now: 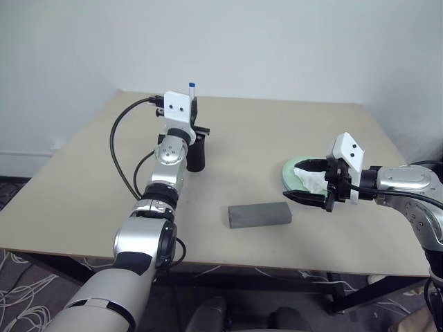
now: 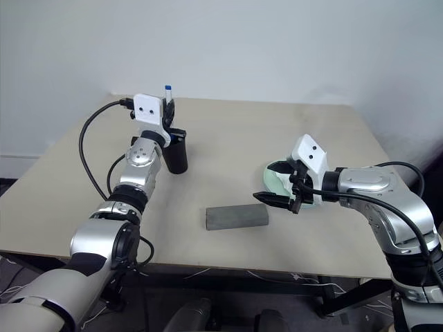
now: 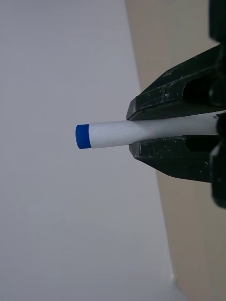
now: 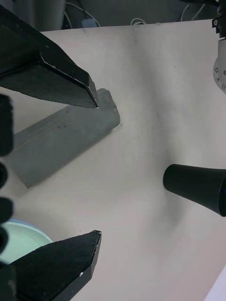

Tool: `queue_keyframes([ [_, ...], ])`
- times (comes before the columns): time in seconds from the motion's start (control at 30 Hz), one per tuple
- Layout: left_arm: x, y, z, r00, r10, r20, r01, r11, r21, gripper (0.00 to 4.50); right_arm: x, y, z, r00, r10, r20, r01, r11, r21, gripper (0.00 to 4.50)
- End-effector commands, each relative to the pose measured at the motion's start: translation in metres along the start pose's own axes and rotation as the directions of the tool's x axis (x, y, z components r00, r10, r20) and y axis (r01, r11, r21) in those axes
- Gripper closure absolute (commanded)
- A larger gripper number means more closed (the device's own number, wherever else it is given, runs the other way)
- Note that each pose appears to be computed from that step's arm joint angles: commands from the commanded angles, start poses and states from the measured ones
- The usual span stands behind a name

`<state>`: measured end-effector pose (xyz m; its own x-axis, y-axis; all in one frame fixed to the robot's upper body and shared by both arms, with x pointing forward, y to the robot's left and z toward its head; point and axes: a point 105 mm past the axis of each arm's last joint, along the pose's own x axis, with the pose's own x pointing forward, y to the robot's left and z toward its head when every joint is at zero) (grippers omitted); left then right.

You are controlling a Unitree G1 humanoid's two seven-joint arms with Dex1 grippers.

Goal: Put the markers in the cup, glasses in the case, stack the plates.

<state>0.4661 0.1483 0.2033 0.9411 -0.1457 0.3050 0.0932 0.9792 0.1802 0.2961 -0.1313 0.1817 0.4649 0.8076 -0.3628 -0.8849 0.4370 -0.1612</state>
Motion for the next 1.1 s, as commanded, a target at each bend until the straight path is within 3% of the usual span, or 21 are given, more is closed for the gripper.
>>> queue_keyframes([
  [0.03,0.008,0.004,0.025,0.997,0.006,0.081,-0.005,1.0,-0.012,3.66,-0.002,0.001,0.013,0.999,0.001,0.036,0.001,0.999,-0.044,0.0],
  [0.2,0.006,0.004,0.022,0.997,-0.002,0.077,0.002,1.0,-0.01,2.04,-0.001,0.001,0.015,0.999,0.005,0.041,-0.003,0.999,-0.048,0.0],
  [0.33,0.006,0.0,0.034,0.99,-0.072,0.122,0.071,0.997,0.012,0.67,-0.001,0.001,0.016,0.999,0.0,0.045,0.002,0.999,-0.047,0.0],
  [0.5,-0.01,-0.012,0.049,0.942,-0.298,0.155,0.3,0.954,0.011,0.67,-0.003,-0.001,0.015,0.999,-0.017,0.047,0.019,0.999,-0.041,0.0],
  [0.7,-0.06,-0.004,0.045,0.828,-0.56,-0.004,0.559,0.828,-0.043,0.67,-0.008,-0.007,0.014,0.997,-0.054,0.055,0.055,0.998,-0.022,0.0],
  [0.9,-0.072,0.03,0.056,0.855,-0.513,-0.071,0.513,0.858,-0.012,0.67,-0.002,-0.004,0.018,0.996,-0.04,0.081,0.041,0.999,-0.008,0.0],
  [1.1,-0.083,0.032,0.059,0.856,-0.509,-0.093,0.506,0.861,-0.06,0.67,0.008,0.006,0.02,0.995,0.005,0.102,-0.005,1.0,0.005,0.0],
])
